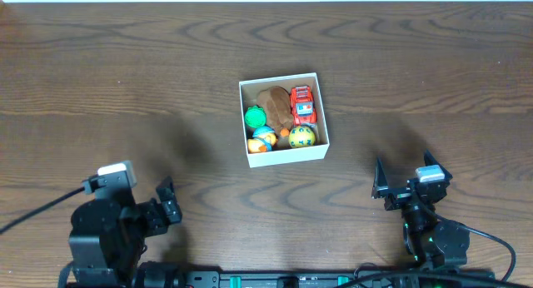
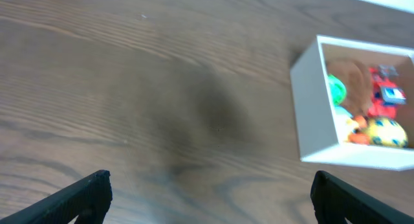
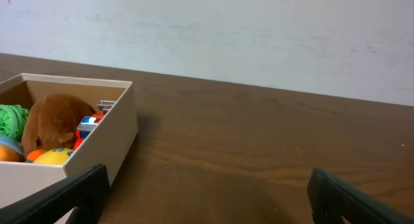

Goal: Pack container

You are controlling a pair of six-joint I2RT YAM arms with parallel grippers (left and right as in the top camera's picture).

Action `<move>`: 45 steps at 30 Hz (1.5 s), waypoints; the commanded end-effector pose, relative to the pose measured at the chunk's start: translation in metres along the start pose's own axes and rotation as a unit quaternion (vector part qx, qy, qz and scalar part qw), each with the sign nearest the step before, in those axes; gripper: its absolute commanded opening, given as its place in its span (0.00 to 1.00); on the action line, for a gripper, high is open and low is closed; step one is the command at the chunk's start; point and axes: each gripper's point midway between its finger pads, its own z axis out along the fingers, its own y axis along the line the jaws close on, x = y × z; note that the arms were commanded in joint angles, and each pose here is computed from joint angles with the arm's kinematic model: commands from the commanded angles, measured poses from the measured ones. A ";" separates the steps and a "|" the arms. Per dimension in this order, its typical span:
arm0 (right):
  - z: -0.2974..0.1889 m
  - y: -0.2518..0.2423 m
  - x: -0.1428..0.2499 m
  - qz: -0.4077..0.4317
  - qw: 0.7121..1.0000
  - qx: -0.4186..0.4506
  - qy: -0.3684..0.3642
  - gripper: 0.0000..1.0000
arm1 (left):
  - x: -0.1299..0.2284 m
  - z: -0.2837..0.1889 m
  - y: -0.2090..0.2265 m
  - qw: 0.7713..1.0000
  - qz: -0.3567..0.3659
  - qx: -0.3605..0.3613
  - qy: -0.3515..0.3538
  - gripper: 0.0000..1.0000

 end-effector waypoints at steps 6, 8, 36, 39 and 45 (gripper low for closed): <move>0.000 0.001 0.000 0.009 1.000 -0.001 -0.001 0.99 | 0.022 0.040 0.014 0.996 0.006 -0.010 -0.087 0.98; 0.000 0.001 0.000 0.009 1.000 -0.001 -0.001 0.99 | 0.024 0.058 0.013 0.992 0.004 0.000 -0.124 0.98; 0.000 0.001 0.000 0.009 1.000 -0.001 -0.001 0.99 | 0.029 0.112 0.013 0.969 -0.006 0.022 -0.247 0.98; 0.000 0.001 0.000 0.009 1.000 -0.001 -0.001 0.99 | 0.029 0.112 0.013 0.969 -0.006 0.022 -0.247 0.98; 0.000 0.001 0.000 0.009 1.000 -0.001 0.000 0.99 | 0.029 0.112 0.013 0.969 -0.006 0.022 -0.247 0.98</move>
